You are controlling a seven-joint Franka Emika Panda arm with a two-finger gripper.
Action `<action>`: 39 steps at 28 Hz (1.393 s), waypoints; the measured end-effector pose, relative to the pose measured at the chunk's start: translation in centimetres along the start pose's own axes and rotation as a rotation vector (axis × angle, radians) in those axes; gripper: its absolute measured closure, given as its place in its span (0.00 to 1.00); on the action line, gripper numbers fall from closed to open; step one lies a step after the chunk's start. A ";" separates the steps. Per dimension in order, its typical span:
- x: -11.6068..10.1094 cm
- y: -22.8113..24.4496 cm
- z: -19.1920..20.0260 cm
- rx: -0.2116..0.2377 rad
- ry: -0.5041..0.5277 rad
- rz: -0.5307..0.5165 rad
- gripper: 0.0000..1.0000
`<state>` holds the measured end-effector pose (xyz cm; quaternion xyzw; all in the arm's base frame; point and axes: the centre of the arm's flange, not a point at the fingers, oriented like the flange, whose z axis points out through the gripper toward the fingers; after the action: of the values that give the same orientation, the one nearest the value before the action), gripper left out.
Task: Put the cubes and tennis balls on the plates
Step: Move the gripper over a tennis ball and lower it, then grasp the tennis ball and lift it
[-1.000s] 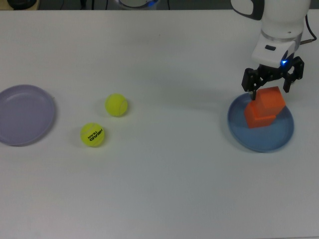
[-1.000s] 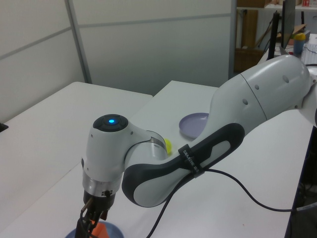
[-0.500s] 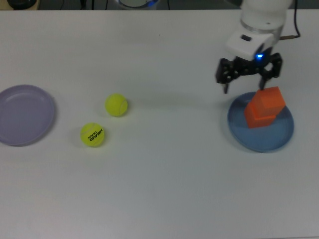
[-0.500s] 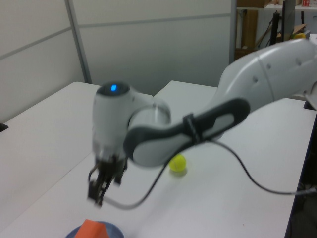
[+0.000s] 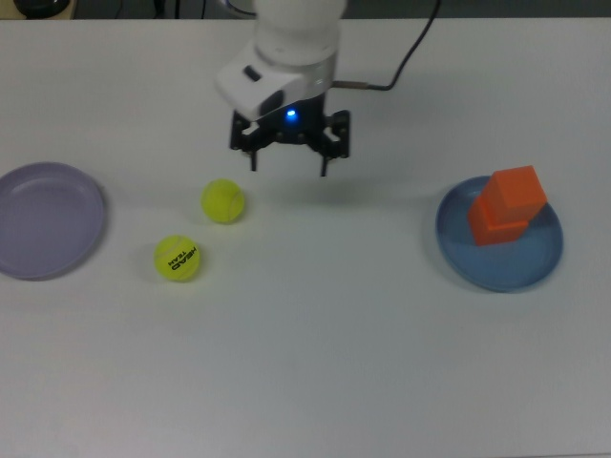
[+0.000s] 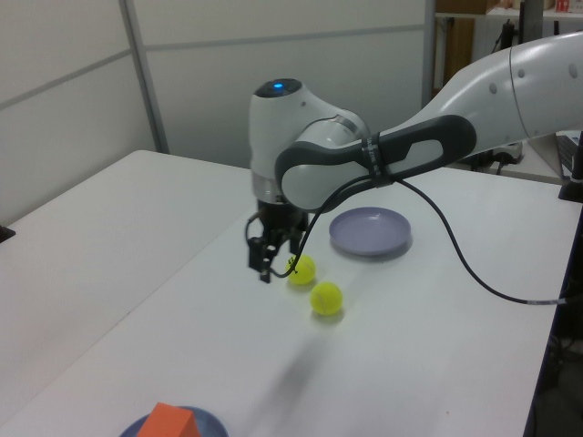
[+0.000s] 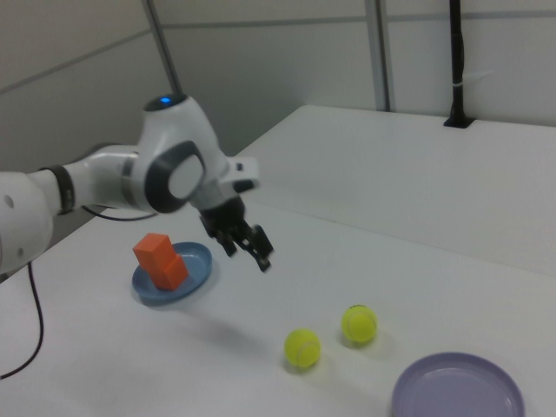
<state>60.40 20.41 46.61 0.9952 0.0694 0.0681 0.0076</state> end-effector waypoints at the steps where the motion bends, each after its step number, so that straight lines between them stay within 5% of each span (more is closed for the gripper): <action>1: -0.1 0.9 0.5 0.003 -0.012 0.004 0.00; 13: -1.0 8.1 4.9 0.020 -0.101 0.019 0.00; 39: -1.3 10.9 13.7 -0.020 -0.204 0.014 0.00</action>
<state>62.54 9.33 33.15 0.9973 0.0607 -0.0327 0.0239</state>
